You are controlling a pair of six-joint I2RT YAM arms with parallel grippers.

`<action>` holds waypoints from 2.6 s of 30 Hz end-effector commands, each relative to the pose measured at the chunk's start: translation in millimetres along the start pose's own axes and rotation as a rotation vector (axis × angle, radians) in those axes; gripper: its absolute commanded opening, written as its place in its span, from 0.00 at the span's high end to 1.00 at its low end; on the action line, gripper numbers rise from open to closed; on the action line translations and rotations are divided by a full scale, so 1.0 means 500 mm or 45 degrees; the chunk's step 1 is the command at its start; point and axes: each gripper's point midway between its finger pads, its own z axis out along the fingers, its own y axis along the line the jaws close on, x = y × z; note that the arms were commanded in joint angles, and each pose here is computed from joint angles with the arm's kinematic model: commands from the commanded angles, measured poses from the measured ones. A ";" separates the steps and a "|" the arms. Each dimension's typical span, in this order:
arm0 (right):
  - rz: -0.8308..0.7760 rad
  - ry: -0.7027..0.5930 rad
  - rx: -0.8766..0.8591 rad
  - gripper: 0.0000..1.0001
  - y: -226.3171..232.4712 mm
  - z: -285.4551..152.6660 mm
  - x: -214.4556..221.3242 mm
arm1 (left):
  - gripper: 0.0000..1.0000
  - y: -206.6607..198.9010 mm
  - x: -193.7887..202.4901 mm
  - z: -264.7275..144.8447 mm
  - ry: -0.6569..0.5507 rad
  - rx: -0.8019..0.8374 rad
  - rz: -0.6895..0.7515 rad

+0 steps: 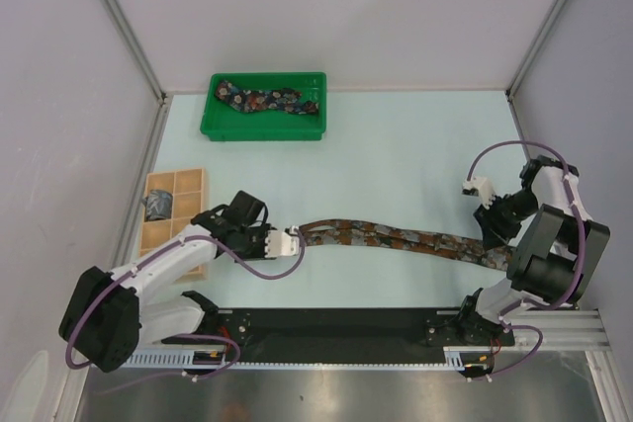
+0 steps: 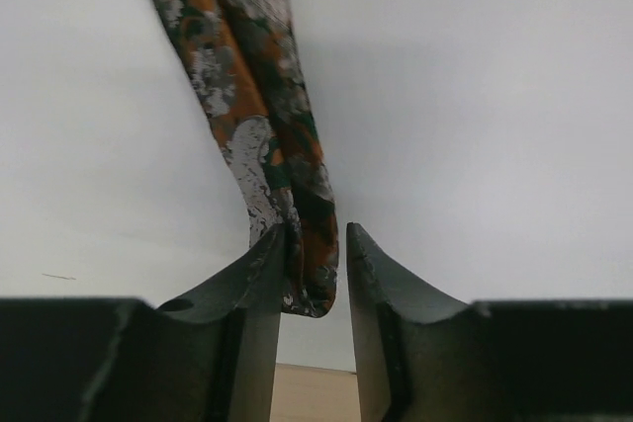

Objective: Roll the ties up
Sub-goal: Flatten out the tie at the center of the board.

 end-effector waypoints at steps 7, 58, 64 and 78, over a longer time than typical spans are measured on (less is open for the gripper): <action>0.103 0.126 0.064 0.60 -0.027 0.029 0.058 | 0.32 0.025 0.017 0.013 0.069 -0.011 -0.040; 0.108 -0.295 -0.165 0.59 0.121 0.074 -0.330 | 0.54 0.136 -0.227 0.050 -0.296 -0.070 -0.158; 0.136 -0.256 -0.227 0.60 0.151 0.146 -0.356 | 0.57 0.133 -0.234 0.094 -0.264 -0.040 -0.150; 0.101 -0.109 -0.243 0.70 0.183 0.212 -0.306 | 1.00 0.134 -0.226 0.098 -0.250 -0.062 -0.131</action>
